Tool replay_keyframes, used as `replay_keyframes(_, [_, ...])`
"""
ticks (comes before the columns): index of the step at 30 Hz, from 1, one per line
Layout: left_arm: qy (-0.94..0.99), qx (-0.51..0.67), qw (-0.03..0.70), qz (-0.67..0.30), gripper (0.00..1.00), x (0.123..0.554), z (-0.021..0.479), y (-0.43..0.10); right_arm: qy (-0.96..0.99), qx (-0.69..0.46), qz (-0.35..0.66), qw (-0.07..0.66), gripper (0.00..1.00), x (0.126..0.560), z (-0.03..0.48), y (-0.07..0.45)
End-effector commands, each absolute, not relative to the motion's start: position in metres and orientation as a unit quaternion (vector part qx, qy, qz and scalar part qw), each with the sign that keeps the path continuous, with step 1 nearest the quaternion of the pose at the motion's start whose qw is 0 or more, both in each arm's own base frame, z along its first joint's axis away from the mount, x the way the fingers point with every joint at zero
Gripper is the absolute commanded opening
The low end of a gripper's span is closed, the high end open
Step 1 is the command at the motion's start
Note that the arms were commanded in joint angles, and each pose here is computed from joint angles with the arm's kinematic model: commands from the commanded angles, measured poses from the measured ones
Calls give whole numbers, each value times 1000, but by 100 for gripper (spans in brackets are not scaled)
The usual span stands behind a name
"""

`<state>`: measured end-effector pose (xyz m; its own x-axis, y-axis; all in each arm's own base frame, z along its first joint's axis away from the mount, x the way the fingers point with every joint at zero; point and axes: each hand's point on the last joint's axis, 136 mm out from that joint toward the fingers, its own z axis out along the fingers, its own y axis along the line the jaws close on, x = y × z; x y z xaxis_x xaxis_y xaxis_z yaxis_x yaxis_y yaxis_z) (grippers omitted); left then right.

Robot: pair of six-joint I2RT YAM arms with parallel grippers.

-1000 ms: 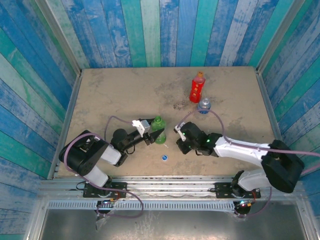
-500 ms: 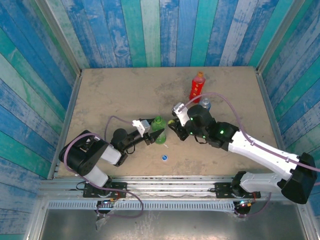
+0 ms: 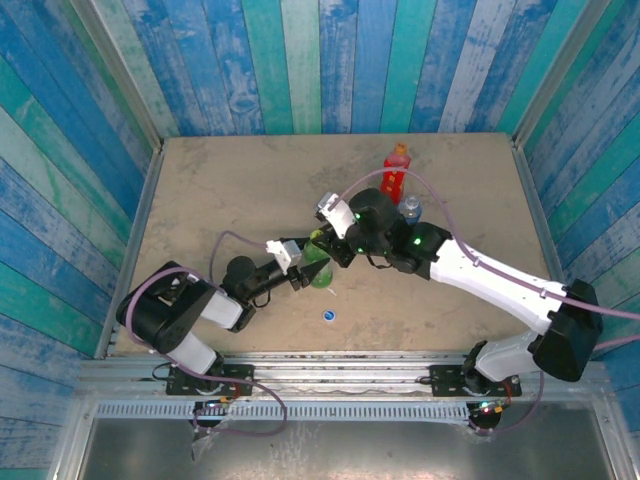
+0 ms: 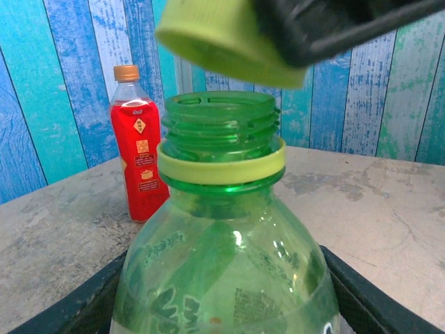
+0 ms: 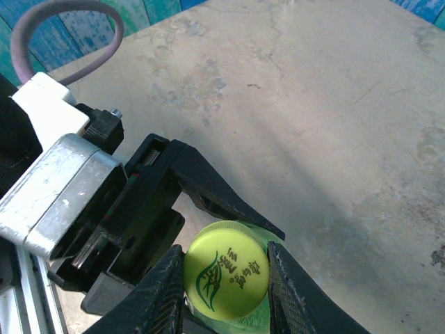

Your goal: Screw on the bottle caps

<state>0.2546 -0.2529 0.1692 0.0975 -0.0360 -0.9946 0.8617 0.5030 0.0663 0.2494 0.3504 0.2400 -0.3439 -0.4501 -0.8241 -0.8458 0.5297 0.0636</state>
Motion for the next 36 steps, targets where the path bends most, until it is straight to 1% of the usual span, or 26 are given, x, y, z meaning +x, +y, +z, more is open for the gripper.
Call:
replay_keyframes(1, [593,373,627,-341,62,251,155,-254,778,-430,245,387,32,248,238,353])
replay_keyframes(7, [594,374,625,-341,63,251,154,-254,787,-427,214,390,32,255,233,347])
replay_keyframes(13, [594,377,624,-340,63,251,154,-255,797,-435,202,367,33,255,228,346])
replay_keyframes(18, [593,378,624,-340,63,251,154,-255,809,-441,202,333,33,251,223,350])
replay_keyframes(28, [591,381,622,-344,63,250,155,-257,835,-451,147,278,33,251,204,338])
replay_keyframes(36, [593,382,620,-343,64,251,154,-257,840,-449,127,275,33,256,206,335])
